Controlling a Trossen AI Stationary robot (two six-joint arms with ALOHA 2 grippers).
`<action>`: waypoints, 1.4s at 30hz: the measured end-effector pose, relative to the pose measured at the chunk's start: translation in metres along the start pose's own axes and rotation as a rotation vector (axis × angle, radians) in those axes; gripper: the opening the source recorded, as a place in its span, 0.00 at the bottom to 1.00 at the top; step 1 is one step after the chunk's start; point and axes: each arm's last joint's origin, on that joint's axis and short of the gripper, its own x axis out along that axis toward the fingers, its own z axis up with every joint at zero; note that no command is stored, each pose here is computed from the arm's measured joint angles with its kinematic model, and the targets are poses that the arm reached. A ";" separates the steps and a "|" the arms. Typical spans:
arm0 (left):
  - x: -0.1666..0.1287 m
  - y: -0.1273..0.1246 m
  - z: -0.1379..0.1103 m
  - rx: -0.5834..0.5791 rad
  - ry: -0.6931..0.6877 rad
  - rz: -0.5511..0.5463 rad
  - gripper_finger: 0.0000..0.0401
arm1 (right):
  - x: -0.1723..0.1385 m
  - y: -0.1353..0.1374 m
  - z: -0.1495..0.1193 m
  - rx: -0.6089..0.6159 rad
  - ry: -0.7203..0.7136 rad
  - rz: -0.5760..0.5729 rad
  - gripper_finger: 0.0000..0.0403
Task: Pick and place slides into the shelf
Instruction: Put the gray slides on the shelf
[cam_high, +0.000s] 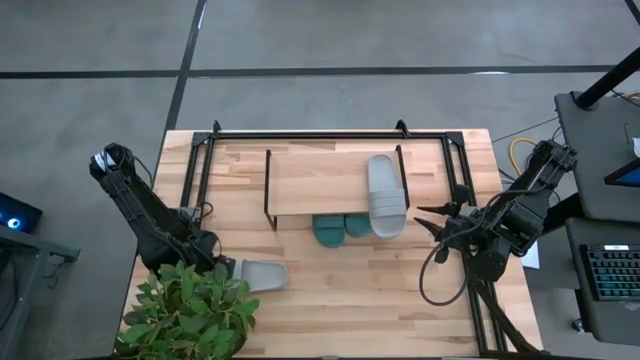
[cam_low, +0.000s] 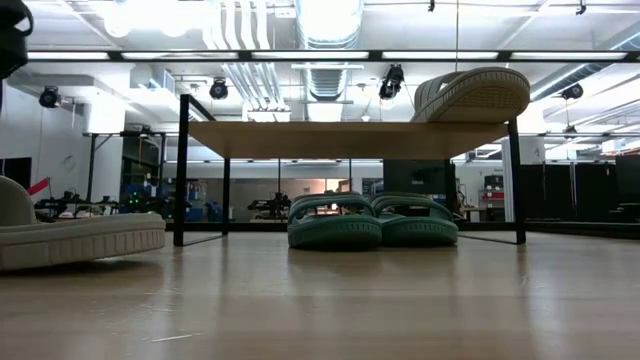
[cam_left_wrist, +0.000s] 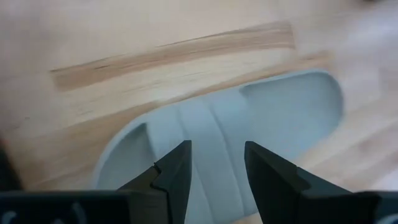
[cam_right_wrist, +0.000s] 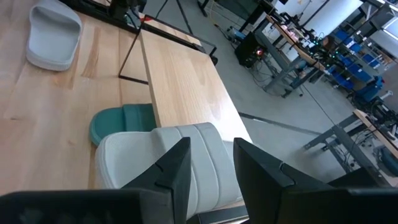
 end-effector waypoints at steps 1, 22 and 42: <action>0.001 0.001 0.000 0.004 -0.003 -0.013 0.33 | 0.000 0.000 0.000 0.000 0.000 0.000 0.28; 0.011 0.028 -0.016 0.090 0.105 -0.150 0.33 | 0.000 0.001 0.002 0.020 -0.009 0.003 0.28; 0.007 0.038 -0.025 0.191 0.190 -0.106 0.33 | 0.000 0.001 0.002 0.026 -0.012 0.003 0.28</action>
